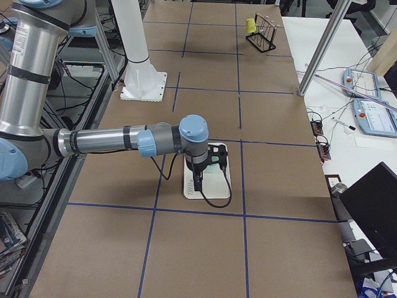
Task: Left arm grabs green cup and hands to right arm on tray
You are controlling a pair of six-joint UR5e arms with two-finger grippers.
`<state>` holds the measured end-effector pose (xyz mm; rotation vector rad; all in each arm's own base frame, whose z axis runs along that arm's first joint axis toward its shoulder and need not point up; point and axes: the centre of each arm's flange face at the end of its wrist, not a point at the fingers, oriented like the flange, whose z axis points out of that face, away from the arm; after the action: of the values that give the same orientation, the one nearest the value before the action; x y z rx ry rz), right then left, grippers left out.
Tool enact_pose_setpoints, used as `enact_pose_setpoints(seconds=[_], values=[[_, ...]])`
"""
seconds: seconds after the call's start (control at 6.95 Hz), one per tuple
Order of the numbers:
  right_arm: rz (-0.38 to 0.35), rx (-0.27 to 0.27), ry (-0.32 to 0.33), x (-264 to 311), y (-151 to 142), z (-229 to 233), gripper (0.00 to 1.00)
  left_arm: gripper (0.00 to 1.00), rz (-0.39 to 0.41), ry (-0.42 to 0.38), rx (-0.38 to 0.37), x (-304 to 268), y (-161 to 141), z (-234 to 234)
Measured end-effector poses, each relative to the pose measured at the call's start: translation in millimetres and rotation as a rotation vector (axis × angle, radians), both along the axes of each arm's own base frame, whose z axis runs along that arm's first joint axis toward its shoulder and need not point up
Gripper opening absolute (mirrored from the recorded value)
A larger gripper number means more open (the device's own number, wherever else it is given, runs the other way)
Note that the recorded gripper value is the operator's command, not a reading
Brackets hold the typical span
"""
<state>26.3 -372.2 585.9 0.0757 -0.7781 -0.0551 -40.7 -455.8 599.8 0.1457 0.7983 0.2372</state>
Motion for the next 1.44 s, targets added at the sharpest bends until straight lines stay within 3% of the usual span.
enact_pose_setpoints(seconds=[0.29, 0.86, 1.44], values=[[-0.018, -0.016, 0.004, 8.9, 19.0, 11.4, 1.0, 1.0, -0.004, 0.032, -0.106, -3.9, 8.4, 26.3], [-0.068, -0.015, 0.062, 10.4, 34.0, 27.0, 1.0, 1.0, -0.023, 0.037, -0.178, -2.5, 28.0, 21.9], [-0.074, 0.002, 0.055, 8.8, 28.2, 23.0, 1.0, 1.0, -0.03, -0.014, -0.191, -4.6, 29.5, 24.5]])
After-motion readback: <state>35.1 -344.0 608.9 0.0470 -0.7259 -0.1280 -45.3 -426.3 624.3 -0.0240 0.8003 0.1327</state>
